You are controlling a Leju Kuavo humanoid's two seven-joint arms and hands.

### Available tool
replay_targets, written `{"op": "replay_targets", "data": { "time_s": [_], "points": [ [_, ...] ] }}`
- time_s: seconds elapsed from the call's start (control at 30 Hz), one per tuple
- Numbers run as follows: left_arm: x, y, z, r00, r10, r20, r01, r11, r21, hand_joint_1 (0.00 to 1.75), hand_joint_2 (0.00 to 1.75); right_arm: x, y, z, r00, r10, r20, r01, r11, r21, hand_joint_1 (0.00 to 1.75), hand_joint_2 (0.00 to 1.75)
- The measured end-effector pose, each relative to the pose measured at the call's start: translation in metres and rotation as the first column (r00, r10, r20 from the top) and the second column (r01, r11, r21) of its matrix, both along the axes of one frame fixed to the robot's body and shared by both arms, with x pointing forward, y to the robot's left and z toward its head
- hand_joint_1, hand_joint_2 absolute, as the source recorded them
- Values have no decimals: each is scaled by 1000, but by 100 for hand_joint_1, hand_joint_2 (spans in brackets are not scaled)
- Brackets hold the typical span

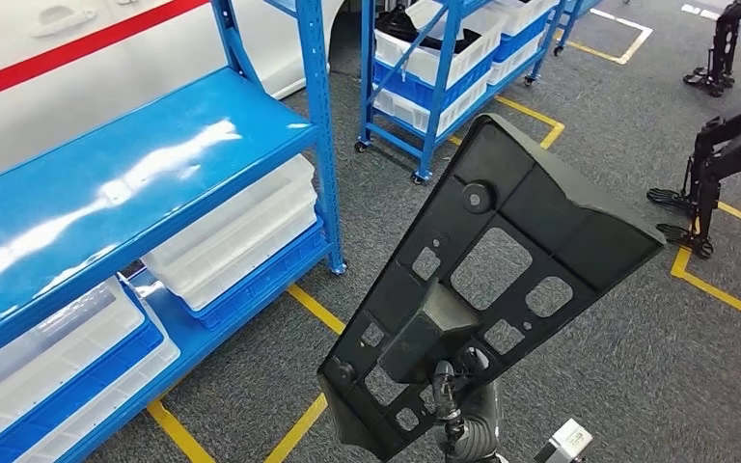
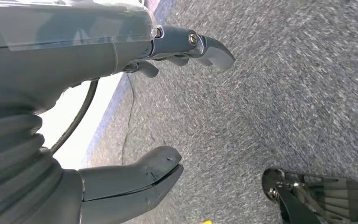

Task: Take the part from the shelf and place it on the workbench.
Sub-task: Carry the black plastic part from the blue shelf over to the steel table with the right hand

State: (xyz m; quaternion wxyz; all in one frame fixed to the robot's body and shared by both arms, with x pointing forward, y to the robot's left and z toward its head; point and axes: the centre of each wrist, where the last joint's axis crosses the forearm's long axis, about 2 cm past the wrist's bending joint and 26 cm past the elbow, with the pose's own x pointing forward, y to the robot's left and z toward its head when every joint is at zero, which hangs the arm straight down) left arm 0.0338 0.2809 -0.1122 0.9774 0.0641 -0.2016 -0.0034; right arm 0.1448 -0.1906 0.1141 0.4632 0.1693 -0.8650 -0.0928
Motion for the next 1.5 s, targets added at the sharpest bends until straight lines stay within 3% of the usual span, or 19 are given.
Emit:
{"op": "replay_targets", "data": {
  "time_s": [1.5],
  "points": [
    [1,-8,0,1000,-28,7,28,1000,-10,0,175,-11,-6,-7,998,-37,-44,38,999,10,175,175]
  ]
}}
